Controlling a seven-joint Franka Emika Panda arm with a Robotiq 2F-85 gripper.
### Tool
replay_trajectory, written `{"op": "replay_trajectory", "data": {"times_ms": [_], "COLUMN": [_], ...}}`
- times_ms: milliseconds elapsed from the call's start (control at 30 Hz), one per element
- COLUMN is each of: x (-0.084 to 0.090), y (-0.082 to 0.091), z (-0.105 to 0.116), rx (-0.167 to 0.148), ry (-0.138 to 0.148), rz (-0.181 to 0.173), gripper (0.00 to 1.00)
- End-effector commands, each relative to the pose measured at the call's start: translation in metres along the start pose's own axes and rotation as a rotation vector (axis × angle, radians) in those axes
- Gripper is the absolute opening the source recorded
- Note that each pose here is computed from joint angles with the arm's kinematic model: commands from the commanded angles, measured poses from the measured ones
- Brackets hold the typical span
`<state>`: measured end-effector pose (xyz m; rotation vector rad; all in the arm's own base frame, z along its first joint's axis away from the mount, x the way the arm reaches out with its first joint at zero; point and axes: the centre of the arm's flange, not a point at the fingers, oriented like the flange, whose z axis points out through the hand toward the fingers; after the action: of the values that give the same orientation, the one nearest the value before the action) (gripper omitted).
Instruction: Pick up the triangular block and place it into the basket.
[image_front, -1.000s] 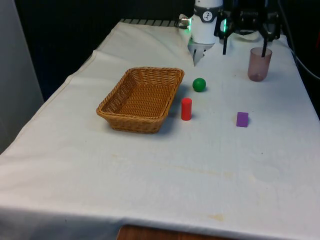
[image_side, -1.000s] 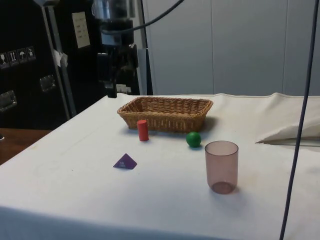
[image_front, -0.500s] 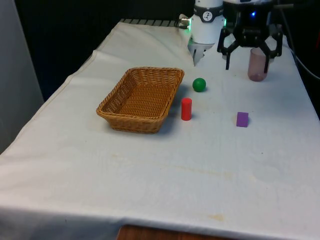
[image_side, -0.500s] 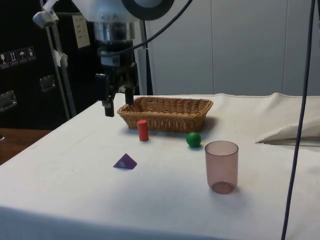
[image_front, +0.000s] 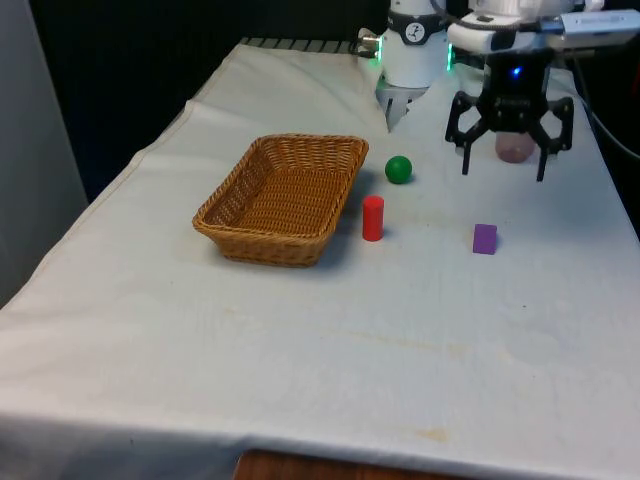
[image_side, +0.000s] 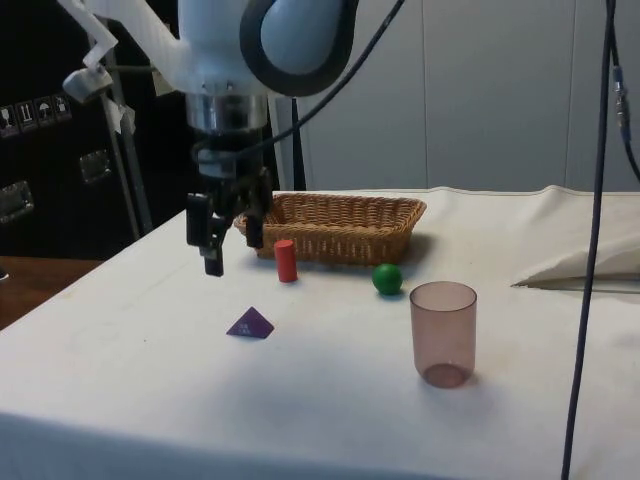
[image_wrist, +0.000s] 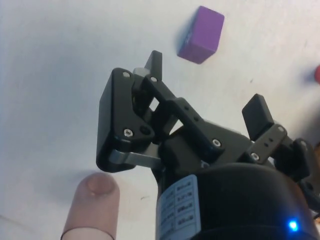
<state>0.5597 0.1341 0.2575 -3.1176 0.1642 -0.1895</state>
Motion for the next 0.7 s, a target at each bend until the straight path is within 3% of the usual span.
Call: {"op": "replay_trajectory", "data": {"times_ms": [0,333,667], "x": [0.000,-0.005,-0.005], "y": [0.000,-0.002,0.010], "z": [0.003,0.043,0.053], "rx": [0.000,0.004,0.000], "ry": [0.000,0.018,0.020], "rz": [0.000,-0.015,-0.053], "gripper": [1.00,1.00,1.00]}}
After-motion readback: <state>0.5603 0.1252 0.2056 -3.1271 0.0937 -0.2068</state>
